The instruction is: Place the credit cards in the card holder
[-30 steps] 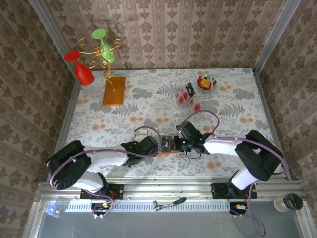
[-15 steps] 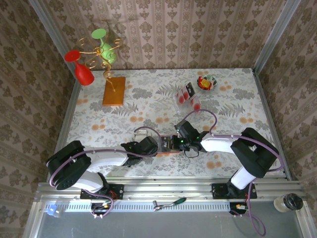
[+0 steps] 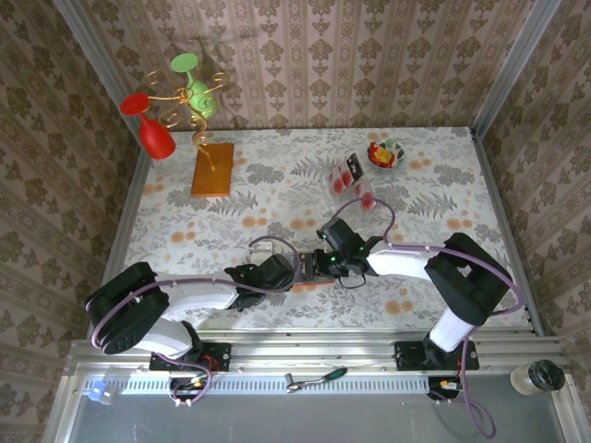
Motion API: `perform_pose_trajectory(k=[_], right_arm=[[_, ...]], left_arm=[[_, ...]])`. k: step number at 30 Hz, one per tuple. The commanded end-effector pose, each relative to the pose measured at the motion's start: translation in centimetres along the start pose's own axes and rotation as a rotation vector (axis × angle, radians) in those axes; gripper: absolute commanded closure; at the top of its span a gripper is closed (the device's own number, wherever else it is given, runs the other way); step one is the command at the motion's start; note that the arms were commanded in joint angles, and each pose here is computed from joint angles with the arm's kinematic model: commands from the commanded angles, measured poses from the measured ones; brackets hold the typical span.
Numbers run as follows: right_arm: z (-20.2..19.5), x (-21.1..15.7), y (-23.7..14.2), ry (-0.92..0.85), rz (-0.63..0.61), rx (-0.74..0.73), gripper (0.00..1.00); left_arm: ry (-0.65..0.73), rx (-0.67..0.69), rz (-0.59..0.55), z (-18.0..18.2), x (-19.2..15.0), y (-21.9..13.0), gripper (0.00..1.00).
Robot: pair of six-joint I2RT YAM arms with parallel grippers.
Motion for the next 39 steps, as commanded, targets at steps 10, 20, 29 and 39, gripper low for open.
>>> perform_pose_trajectory(k=[10,20,29,39], right_arm=[[0.4,0.7,-1.2,-0.060,0.019,-0.042,0.97],[0.2,0.8,1.0,-0.054,0.051,-0.056,0.99],[1.8,0.7,2.5,-0.055,0.070,-0.031,1.00],[2.7,1.3,2.2,-0.047,0.055,-0.001,1.00]], left_arm=[[0.030,0.036,0.036,1.5,-1.4,0.0,0.00],[0.029,0.033,0.034,1.4,-1.4,0.0,0.00],[0.017,0.018,0.010,1.3,-0.2,-0.9,0.00],[-0.040,0.064,0.011,4.2,0.5,-1.5,0.00]])
Point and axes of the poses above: each hand's point on the last joint's axis, 136 mm out from that joint toward the fingers, its own y axis out along the fingers, its own z axis along the line the jaws close on, x = y × z, the point moved 2 cm from there along -y, back along the fingers, and after that the axes turned 6 degrees about -y, right-handed, at the moved point
